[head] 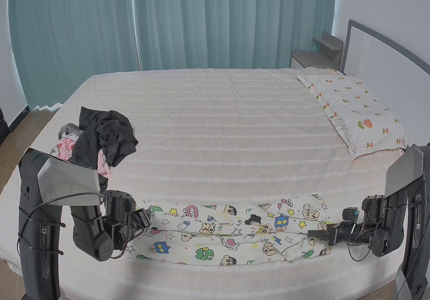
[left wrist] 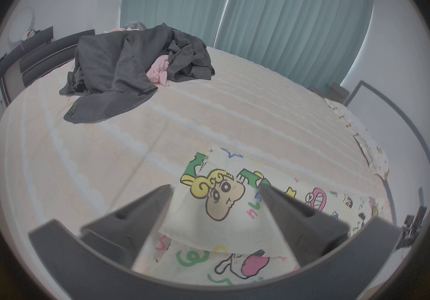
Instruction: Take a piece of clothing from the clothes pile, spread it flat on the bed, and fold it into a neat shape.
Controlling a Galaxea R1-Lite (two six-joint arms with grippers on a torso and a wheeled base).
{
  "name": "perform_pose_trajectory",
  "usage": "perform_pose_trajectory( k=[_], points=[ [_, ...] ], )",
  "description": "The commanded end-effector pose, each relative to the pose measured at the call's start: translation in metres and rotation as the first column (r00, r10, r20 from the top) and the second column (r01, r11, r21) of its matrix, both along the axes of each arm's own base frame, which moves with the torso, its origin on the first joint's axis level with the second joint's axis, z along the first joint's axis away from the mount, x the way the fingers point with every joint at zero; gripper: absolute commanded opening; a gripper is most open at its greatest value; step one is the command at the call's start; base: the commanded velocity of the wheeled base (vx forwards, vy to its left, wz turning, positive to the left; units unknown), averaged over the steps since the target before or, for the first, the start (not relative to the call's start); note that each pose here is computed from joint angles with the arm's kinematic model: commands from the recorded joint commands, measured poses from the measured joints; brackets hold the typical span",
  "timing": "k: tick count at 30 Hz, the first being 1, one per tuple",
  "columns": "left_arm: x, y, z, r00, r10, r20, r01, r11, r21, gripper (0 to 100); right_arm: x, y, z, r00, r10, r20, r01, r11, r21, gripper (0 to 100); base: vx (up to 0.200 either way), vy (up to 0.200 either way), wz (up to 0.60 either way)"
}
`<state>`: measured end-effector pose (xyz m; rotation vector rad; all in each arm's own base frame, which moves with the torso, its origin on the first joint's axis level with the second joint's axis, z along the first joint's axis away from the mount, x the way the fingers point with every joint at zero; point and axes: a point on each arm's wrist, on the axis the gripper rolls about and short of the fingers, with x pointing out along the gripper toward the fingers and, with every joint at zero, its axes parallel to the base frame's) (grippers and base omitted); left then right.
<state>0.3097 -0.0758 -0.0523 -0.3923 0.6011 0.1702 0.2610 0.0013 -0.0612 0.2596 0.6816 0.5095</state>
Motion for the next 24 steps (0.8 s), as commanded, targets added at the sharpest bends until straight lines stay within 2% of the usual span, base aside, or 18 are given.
perform_pose_trajectory(
  k=[1,2,3,5,8,9,10,12,14,16,22,24],
  points=[
    [-0.007,0.007,0.015,0.998,0.052,0.032,-0.049,0.997,-0.067,100,-0.001,-0.015,0.022,0.996,-0.059,0.073,0.059,0.998,0.000,100,0.000,0.000,0.00],
    [-0.009,0.007,0.017,0.998,0.054,0.035,-0.051,0.995,-0.080,100,-0.001,-0.017,0.025,0.994,-0.066,0.083,0.066,0.998,0.001,100,0.000,0.000,0.00],
    [-0.016,0.009,0.028,0.998,0.055,0.040,-0.049,0.987,-0.150,100,0.000,-0.021,0.035,0.989,-0.080,0.122,0.080,0.997,0.003,100,0.000,0.000,0.00],
    [-0.023,0.011,0.041,0.998,0.051,0.046,-0.038,0.970,-0.241,100,0.002,-0.020,0.043,0.986,-0.081,0.149,0.080,0.997,0.007,100,0.000,0.000,0.00],
    [-0.028,0.014,0.058,0.996,0.066,0.062,-0.037,0.921,-0.387,100,0.007,-0.010,0.047,0.986,-0.075,0.150,0.069,0.997,0.043,100,0.000,0.000,0.00],
    [-0.028,0.014,0.058,0.996,0.066,0.062,-0.037,0.921,-0.387,100,0.007,-0.010,0.047,0.986,-0.075,0.150,0.069,0.997,0.043,100,0.000,0.000,0.00],
    [-0.028,0.018,0.063,0.994,0.096,0.060,-0.059,0.892,-0.449,100,0.014,-0.003,0.048,0.987,-0.089,0.136,0.077,0.993,0.090,100,0.000,0.000,0.00],
    [-0.026,0.025,0.064,0.989,0.136,0.049,-0.094,0.863,-0.497,100,0.020,0.006,0.044,0.989,-0.119,0.092,0.106,0.985,0.137,100,0.000,0.000,0.00],
    [-0.024,0.036,0.062,0.987,0.156,0.034,-0.115,0.842,-0.527,100,0.021,0.008,0.036,0.988,-0.147,0.047,0.138,0.978,0.153,100,0.000,0.000,0.00],
    [-0.025,0.041,0.059,0.989,0.146,0.014,-0.116,0.837,-0.534,100,0.020,0.007,0.027,0.989,-0.150,0.018,0.146,0.978,0.146,100,0.000,0.000,0.00],
    [-0.025,0.039,0.044,0.992,0.121,-0.036,-0.121,0.838,-0.533,100,0.013,0.004,0.014,0.986,-0.160,-0.045,0.165,0.977,0.133,100,0.000,0.000,0.00],
    [-0.028,0.036,0.044,0.994,0.109,-0.029,-0.107,0.836,-0.538,100,0.013,0.004,0.011,0.986,-0.161,-0.051,0.166,0.977,0.130,100,0.000,0.000,0.00]
  ],
)
